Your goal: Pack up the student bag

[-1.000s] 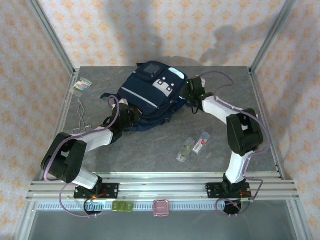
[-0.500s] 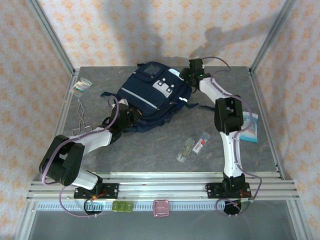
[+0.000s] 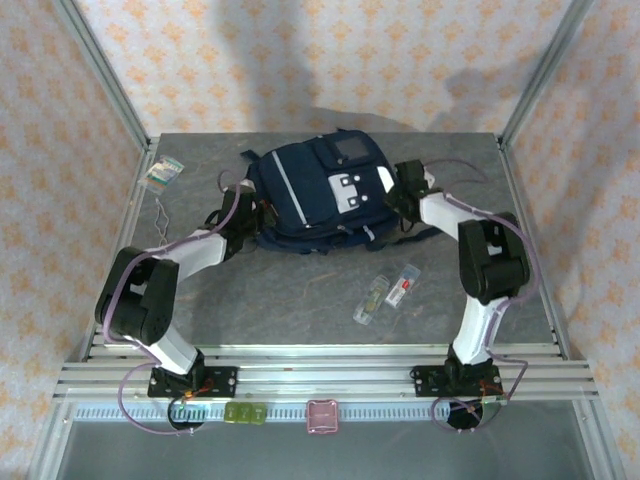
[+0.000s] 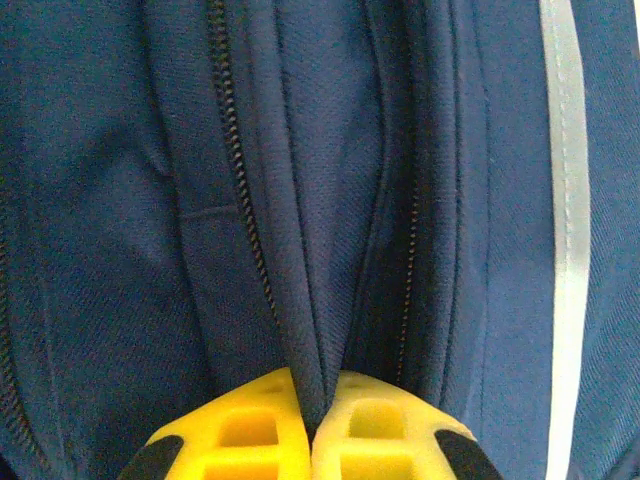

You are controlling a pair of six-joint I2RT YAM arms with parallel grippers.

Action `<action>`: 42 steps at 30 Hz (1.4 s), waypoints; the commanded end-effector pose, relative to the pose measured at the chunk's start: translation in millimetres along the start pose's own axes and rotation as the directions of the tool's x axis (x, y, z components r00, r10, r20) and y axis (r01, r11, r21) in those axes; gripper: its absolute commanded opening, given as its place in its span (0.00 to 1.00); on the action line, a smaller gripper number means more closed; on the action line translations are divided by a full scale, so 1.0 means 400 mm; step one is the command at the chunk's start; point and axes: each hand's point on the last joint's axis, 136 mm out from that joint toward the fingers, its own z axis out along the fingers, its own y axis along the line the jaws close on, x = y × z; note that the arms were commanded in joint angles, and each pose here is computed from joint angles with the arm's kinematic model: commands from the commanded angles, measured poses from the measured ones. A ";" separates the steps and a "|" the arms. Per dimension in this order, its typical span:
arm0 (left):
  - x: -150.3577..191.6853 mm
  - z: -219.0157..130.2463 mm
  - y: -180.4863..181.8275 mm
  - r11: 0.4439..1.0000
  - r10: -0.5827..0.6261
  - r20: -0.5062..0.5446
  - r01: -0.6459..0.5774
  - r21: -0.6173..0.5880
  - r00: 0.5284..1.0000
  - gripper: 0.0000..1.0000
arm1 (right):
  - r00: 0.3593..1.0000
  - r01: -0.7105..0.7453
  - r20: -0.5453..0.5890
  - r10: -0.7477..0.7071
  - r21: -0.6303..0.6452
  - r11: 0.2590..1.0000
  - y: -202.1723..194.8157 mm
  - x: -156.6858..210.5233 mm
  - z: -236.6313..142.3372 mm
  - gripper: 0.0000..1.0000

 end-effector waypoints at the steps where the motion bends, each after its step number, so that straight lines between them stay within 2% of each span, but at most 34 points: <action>1: -0.078 -0.004 -0.035 0.999 0.040 0.067 -0.041 0.014 0.997 0.05 | 0.997 0.034 -0.069 -0.034 -0.003 0.999 -0.015 0.061 -0.051 0.51; 4: -0.081 -0.028 -0.048 0.999 0.018 0.079 -0.021 0.040 0.997 0.28 | 0.998 0.046 -0.029 -0.051 -0.143 0.989 0.076 0.024 -0.144 0.54; 7: -0.068 -0.068 -0.053 0.997 -0.013 0.097 0.006 0.072 0.995 0.41 | 0.996 0.054 -0.046 -0.072 -0.316 0.947 0.176 0.041 -0.225 0.56; 11: -0.026 -0.113 -0.055 0.993 -0.049 0.107 0.037 0.111 0.993 0.47 | 0.979 0.049 -0.148 -0.142 -0.504 0.862 0.292 0.139 -0.283 0.57; 15: 0.022 -0.123 -0.053 0.990 -0.065 0.093 0.053 0.129 0.994 0.47 | 0.954 0.018 -0.233 -0.187 -0.579 0.815 0.349 0.234 -0.286 0.57; 18: 0.045 -0.114 -0.048 0.989 -0.072 0.074 0.062 0.132 0.995 0.47 | 0.932 -0.016 -0.297 -0.209 -0.608 0.793 0.377 0.291 -0.270 0.57; 22: 0.059 -0.114 -0.067 0.986 -0.070 0.063 0.059 0.154 0.996 0.47 | 0.920 -0.051 -0.337 -0.198 -0.605 0.794 0.392 0.316 -0.235 0.54; 30: 0.079 -0.134 -0.094 0.985 -0.030 0.088 0.015 0.172 0.996 0.49 | 0.930 -0.092 -0.339 -0.142 -0.589 0.803 0.436 0.286 -0.182 0.49; 35: 0.084 -0.166 -0.101 0.977 -0.023 0.155 -0.011 0.214 0.988 0.53 | 0.924 -0.154 -0.370 -0.092 -0.583 0.798 0.450 0.272 -0.172 0.41; 40: 0.074 -0.203 -0.112 0.955 -0.036 0.221 -0.032 0.294 0.975 0.70 | 0.931 -0.187 -0.365 -0.012 -0.505 0.842 0.416 0.248 -0.133 0.43; 41: 0.074 -0.205 -0.114 0.954 -0.036 0.222 -0.032 0.298 0.974 0.78 | 0.931 -0.197 -0.366 0.003 -0.494 0.847 0.410 0.243 -0.125 0.43; 42: 0.074 -0.207 -0.117 0.951 -0.041 0.223 -0.030 0.309 0.974 0.97 | 0.931 -0.204 -0.365 0.013 -0.492 0.846 0.407 0.239 -0.118 0.43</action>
